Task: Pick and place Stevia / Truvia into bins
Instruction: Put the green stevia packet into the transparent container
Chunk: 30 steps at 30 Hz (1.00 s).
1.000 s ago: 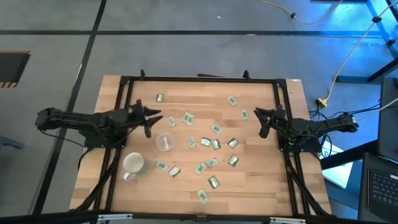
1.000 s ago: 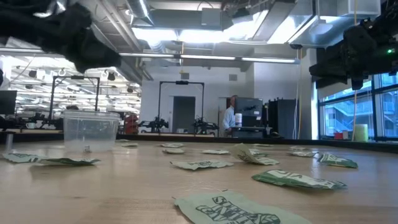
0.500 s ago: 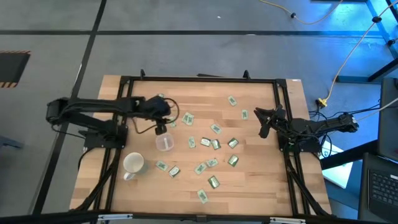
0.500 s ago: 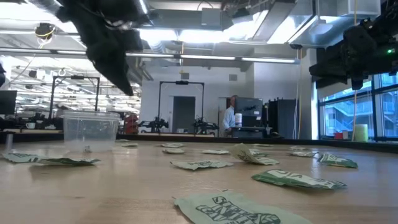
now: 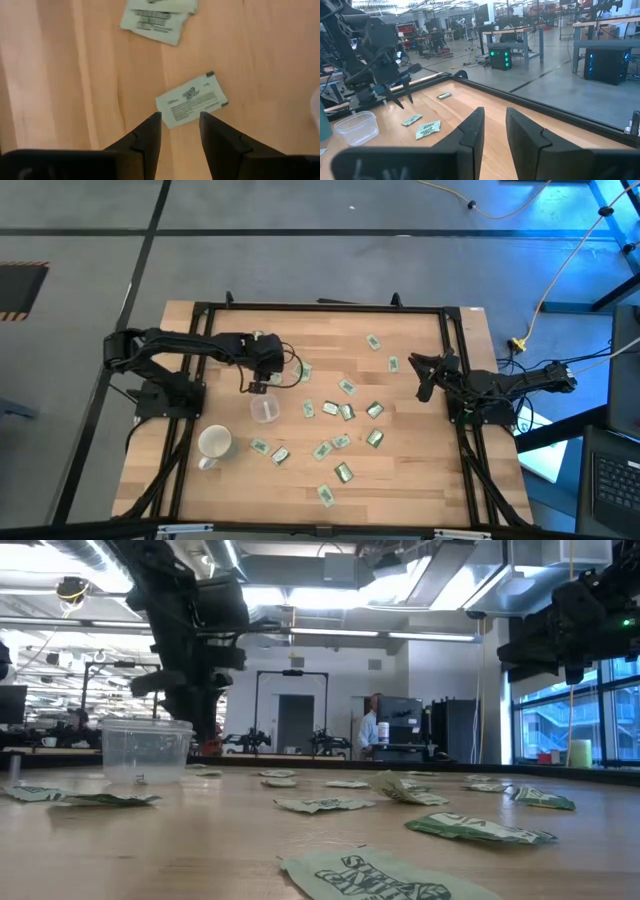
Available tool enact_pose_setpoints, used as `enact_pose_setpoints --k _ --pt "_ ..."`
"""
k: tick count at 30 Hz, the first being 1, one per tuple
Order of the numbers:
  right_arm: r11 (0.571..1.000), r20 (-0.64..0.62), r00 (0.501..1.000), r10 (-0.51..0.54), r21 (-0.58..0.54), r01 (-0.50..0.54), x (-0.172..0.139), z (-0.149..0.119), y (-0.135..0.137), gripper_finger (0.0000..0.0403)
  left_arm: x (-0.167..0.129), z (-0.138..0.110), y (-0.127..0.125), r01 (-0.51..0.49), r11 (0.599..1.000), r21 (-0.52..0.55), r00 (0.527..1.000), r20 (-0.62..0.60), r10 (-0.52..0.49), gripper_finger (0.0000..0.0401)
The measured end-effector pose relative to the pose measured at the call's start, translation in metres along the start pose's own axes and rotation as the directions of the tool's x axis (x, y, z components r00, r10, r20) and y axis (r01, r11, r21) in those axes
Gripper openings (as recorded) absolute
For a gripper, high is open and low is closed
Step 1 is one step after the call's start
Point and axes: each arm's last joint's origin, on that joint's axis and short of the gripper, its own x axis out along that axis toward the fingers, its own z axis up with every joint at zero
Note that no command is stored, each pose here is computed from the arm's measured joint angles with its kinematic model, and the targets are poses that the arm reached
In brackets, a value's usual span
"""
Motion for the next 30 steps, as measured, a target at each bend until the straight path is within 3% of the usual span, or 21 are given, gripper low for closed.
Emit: enact_pose_setpoints --k 3,7,14,24,30 --pt "1.0 0.0 1.0 0.0 -0.003 0.0 0.0 0.0 0.0 0.0084 0.003 0.001 0.0 0.003 0.993 0.114 1.0 -0.004 -0.002 0.0114" --pt "1.0 0.0 1.0 0.0 -0.025 0.0 0.0 0.0 0.0 0.0084 0.006 0.002 -0.001 0.009 0.984 0.175 1.0 0.002 -0.009 0.0092" --pt "1.0 0.0 1.0 0.0 -0.024 0.0 0.0 0.0 0.0 0.0084 0.012 0.002 -0.002 0.027 0.984 0.176 1.0 -0.017 -0.024 0.0071" --pt "1.0 0.0 1.0 0.0 -0.024 0.0 0.0 0.0 0.0 0.0084 0.033 0.002 -0.008 0.076 0.979 0.188 0.994 -0.092 -0.06 0.0095" --pt "1.0 -0.001 1.0 0.0 -0.024 0.0 0.0 0.0 0.0 0.0084 0.043 0.002 -0.009 0.093 0.978 0.188 0.991 -0.114 -0.072 0.0089"
